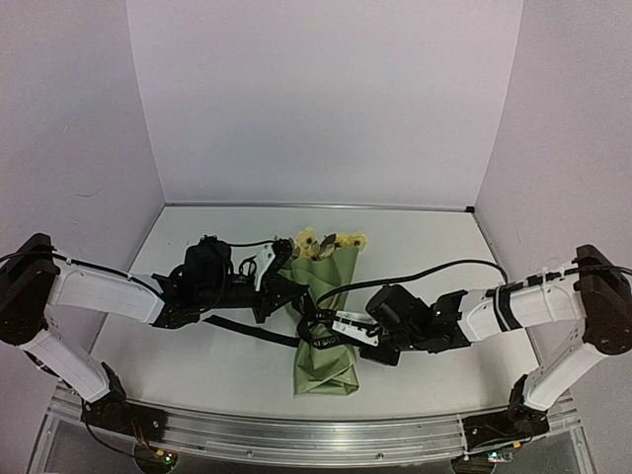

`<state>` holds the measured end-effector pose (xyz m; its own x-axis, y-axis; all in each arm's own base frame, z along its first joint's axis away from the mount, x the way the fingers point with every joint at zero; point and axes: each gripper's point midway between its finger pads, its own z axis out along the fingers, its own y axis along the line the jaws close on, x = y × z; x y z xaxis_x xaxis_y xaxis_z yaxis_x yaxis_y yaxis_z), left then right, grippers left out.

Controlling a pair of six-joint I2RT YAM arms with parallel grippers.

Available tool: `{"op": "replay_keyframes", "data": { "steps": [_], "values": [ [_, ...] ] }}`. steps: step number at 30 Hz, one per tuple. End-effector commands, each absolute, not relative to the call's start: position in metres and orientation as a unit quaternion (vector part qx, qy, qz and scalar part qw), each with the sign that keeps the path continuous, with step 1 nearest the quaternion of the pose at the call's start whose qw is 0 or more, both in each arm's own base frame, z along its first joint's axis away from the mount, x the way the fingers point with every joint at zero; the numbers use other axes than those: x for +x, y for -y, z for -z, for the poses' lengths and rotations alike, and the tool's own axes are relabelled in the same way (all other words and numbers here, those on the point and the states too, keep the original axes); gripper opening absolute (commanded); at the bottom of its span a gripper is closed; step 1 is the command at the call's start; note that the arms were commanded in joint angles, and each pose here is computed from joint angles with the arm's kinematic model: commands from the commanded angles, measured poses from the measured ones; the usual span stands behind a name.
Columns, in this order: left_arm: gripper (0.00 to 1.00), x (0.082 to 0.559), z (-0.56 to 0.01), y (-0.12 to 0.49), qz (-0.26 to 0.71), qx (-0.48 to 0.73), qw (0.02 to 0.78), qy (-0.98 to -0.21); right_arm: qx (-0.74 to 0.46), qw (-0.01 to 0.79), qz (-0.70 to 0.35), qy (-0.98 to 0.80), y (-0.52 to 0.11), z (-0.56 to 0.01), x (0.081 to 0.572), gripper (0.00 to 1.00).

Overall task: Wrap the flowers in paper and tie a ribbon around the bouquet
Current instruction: Cross the half-tied ribbon over the folded bouquet.

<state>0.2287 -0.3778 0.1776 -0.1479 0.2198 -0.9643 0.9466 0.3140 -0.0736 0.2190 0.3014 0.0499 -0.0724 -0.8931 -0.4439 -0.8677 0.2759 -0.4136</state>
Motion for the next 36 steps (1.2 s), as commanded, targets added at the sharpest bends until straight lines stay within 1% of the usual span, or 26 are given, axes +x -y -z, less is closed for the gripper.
{"op": "replay_keyframes", "data": {
  "steps": [1,2,4,7,11,18,28,32,36],
  "values": [
    [0.00,0.231,-0.189,0.380,0.385,0.442,0.491,-0.645,-0.582,0.352,0.010,-0.733,-0.319,-0.065,0.232,0.49],
    [0.00,0.231,-0.189,0.380,0.384,0.442,0.491,-0.645,-0.581,0.352,0.009,-0.734,-0.320,-0.065,0.232,0.47],
    [0.00,0.231,-0.190,0.379,0.384,0.442,0.491,-0.645,-0.579,0.352,0.007,-0.735,-0.320,-0.066,0.232,0.37],
    [0.00,0.231,-0.190,0.379,0.386,0.440,0.491,-0.645,-0.575,0.354,0.009,-0.737,-0.319,-0.067,0.233,0.18],
    [0.00,0.229,-0.191,0.377,0.393,0.433,0.487,-0.648,-0.560,0.364,0.002,-0.744,-0.317,-0.075,0.233,0.00],
    [0.00,0.223,-0.192,0.370,0.416,0.406,0.487,-0.652,-0.517,0.354,-0.014,-0.779,-0.308,-0.097,0.228,0.00],
    [0.00,0.217,-0.189,0.369,0.426,0.408,0.481,-0.648,-0.427,0.230,-0.066,-0.872,-0.311,-0.114,0.212,0.00],
    [0.00,0.217,-0.189,0.368,0.426,0.404,0.481,-0.651,-0.380,0.172,-0.120,-0.901,-0.326,-0.118,0.204,0.00],
    [0.00,0.213,-0.185,0.368,0.424,0.401,0.480,-0.655,-0.309,0.119,-0.166,-0.929,-0.336,-0.113,0.206,0.00]
  ]
}}
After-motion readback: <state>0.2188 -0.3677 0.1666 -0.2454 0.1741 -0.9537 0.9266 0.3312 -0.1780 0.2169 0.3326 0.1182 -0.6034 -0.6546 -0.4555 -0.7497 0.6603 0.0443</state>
